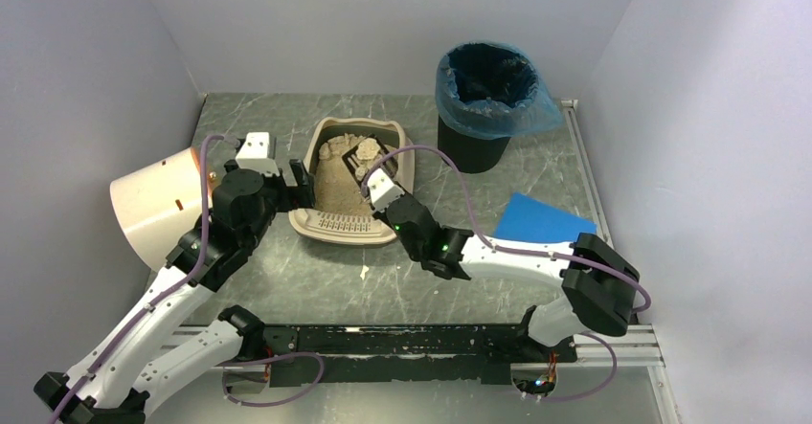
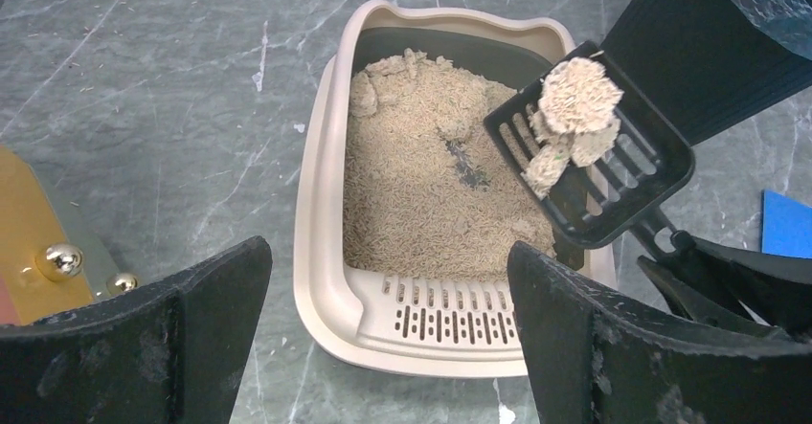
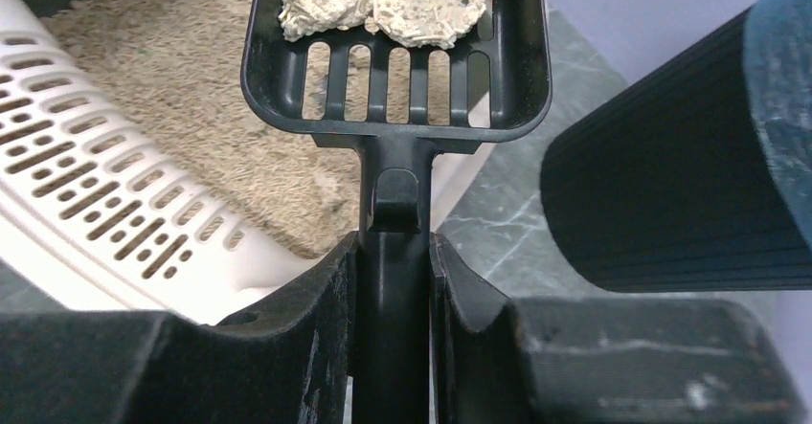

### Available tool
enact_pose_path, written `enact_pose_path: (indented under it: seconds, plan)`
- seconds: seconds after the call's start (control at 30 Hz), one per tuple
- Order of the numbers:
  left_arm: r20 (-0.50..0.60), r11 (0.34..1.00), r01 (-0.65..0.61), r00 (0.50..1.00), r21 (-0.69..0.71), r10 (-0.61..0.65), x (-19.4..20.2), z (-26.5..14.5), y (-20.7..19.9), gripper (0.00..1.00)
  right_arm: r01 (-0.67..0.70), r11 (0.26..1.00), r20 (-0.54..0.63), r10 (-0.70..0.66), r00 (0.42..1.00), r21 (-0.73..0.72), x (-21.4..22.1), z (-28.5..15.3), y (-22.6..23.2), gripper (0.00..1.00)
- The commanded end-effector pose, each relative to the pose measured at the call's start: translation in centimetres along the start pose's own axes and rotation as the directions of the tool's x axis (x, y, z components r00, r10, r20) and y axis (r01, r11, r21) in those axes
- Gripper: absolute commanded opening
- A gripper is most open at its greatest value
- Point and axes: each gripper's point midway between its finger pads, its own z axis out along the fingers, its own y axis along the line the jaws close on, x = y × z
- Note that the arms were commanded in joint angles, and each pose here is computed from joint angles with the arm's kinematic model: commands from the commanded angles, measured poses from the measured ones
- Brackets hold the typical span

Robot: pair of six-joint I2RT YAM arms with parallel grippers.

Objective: Clean the litter box

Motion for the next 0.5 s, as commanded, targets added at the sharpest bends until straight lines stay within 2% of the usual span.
enact_pose_path:
  seconds: [0.0,0.27,0.47]
  plan:
    - [0.005,1.0,-0.011,1.0,-0.022,0.011,0.0,-0.1,0.4,0.98,0.051,0.99,0.049,-0.058,0.997,0.133,-1.6,0.2,-1.8,0.0]
    - [-0.005,1.0,-0.018,1.0,-0.022,0.018,0.1,0.1,0.3,0.98,0.167,0.964,0.01,-0.173,0.985,0.205,-1.4,0.2,-2.0,0.0]
    - [-0.001,1.0,-0.016,1.0,-0.025,0.016,0.1,0.0,0.4,0.98,0.112,0.98,0.046,-0.121,0.992,0.166,-1.4,0.2,-1.1,0.0]
